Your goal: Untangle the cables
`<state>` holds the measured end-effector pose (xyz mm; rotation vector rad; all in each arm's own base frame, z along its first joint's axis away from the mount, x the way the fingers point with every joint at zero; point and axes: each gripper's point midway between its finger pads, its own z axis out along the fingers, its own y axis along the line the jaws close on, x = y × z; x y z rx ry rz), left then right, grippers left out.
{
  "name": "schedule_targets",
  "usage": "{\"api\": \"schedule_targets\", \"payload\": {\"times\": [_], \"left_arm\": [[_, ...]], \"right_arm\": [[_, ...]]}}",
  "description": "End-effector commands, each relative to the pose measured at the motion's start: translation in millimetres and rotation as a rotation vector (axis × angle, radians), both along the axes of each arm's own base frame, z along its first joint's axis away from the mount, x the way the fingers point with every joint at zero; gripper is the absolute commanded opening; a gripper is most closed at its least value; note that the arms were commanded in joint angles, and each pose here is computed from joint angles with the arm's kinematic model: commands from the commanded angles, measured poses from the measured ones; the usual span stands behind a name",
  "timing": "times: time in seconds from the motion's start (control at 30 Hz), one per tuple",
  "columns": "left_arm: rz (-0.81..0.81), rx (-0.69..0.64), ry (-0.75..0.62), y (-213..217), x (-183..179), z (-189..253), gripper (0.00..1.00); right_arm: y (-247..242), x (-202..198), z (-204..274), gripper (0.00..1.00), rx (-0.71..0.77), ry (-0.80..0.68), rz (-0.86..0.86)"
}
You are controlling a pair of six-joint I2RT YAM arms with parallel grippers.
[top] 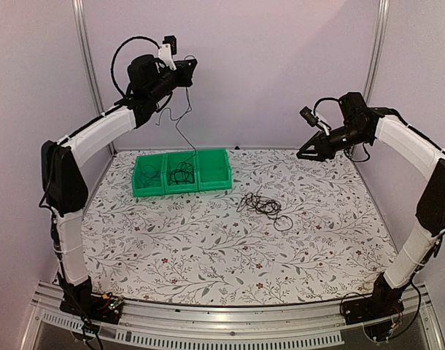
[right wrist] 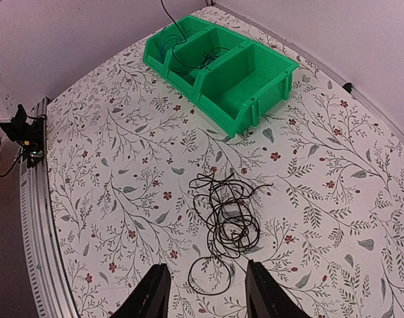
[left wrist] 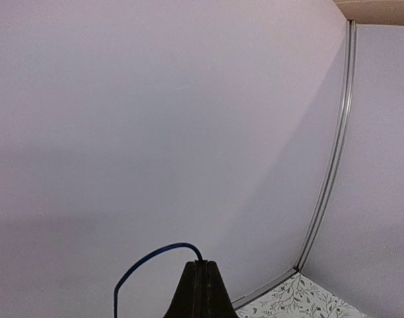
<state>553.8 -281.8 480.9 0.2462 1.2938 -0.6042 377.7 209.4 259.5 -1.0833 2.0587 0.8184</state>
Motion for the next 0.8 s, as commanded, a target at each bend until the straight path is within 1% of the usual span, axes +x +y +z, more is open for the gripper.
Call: {"api": "schedule_targets", "payload": {"times": [0.0, 0.1, 0.2, 0.3, 0.43, 0.77], "left_arm": [[0.036, 0.002, -0.069, 19.9, -19.6, 24.8, 0.0], [0.079, 0.018, -0.064, 33.2, -17.0, 21.4, 0.0], [0.083, 0.031, -0.028, 38.2, -11.3, 9.3, 0.0], [0.042, 0.056, 0.043, 28.5, -5.8, -18.9, 0.0], [-0.016, 0.051, 0.139, 16.2, -4.9, -56.4, 0.0], [-0.107, -0.006, 0.281, -1.7, -14.0, -118.6, 0.0]], "right_arm": [[-3.1, -5.5, 7.6, 0.43, -0.006, -0.034, -0.001], [-2.9, -4.9, 7.7, 0.43, -0.006, -0.035, -0.001], [-2.4, -2.9, 7.6, 0.43, -0.007, -0.036, -0.001], [-2.1, -1.2, 7.0, 0.43, -0.006, -0.035, -0.001], [-2.5, -0.2, 5.5, 0.43, -0.01, -0.034, -0.001], [-3.3, -0.4, 0.1, 0.43, -0.019, -0.025, -0.003]]}}
